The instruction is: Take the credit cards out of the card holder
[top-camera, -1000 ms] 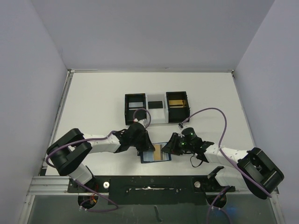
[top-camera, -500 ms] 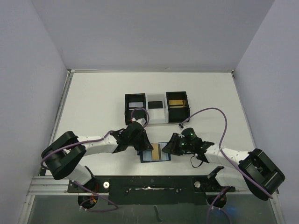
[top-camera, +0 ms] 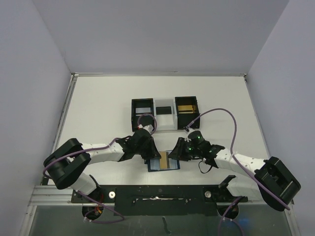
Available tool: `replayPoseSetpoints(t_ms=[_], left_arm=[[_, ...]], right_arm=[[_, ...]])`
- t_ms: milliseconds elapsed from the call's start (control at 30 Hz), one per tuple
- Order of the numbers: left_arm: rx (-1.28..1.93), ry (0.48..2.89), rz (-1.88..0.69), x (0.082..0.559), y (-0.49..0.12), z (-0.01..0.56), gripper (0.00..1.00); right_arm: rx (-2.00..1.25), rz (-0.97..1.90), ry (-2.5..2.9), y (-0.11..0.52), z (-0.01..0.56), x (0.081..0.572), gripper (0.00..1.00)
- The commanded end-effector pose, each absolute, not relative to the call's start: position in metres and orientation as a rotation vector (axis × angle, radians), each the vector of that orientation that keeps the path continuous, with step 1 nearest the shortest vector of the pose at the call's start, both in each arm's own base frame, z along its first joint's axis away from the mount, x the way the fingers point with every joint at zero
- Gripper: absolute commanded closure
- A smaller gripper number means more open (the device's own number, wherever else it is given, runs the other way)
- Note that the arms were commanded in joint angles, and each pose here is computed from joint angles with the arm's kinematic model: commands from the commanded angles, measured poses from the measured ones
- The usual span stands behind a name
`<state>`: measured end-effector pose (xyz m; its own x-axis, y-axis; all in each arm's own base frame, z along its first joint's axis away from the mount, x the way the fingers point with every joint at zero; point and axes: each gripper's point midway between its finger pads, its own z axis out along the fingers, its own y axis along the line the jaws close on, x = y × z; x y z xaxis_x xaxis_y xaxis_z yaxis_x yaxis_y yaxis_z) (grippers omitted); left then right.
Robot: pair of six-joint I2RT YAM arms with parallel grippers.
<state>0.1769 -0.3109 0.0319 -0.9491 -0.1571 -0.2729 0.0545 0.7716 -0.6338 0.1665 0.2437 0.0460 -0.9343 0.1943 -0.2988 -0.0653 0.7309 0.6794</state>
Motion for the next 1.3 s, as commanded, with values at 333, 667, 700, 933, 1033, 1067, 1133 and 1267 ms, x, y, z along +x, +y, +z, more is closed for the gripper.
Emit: replayPoseSetpoints(t_ms=[333,667,700,933,1033,1067,1133,1267], left_arm=[[-0.004,2.650,-0.959,0.180,-0.311,0.040,0.88],[-0.189,2.614,-1.114,0.172,-0.310,0.038,0.79],[-0.200,2.611,-1.128,0.172,-0.310,0.038,0.79],[-0.283,2.576,-1.197,0.174,-0.315,0.036,0.85],[-0.290,2.578,-1.213,0.174,-0.316,0.035,0.91],[-0.285,2.581,-1.213,0.173,-0.316,0.034,0.95],[-0.288,2.589,-1.200,0.173,-0.314,0.032,0.99],[-0.301,2.596,-1.174,0.171,-0.307,0.030,1.00]], right_arm=[[0.134,0.853,2.701,0.236,0.006,0.166,0.71],[0.166,0.884,2.702,0.235,0.003,0.160,0.76],[0.162,0.888,2.703,0.236,0.003,0.160,0.76],[0.158,0.887,2.713,0.235,-0.001,0.157,0.77],[0.160,0.893,2.713,0.235,-0.001,0.155,0.77],[0.162,0.890,2.714,0.234,-0.002,0.155,0.77],[0.165,0.882,2.715,0.232,-0.003,0.155,0.77],[0.180,0.848,2.725,0.228,-0.006,0.154,0.77]])
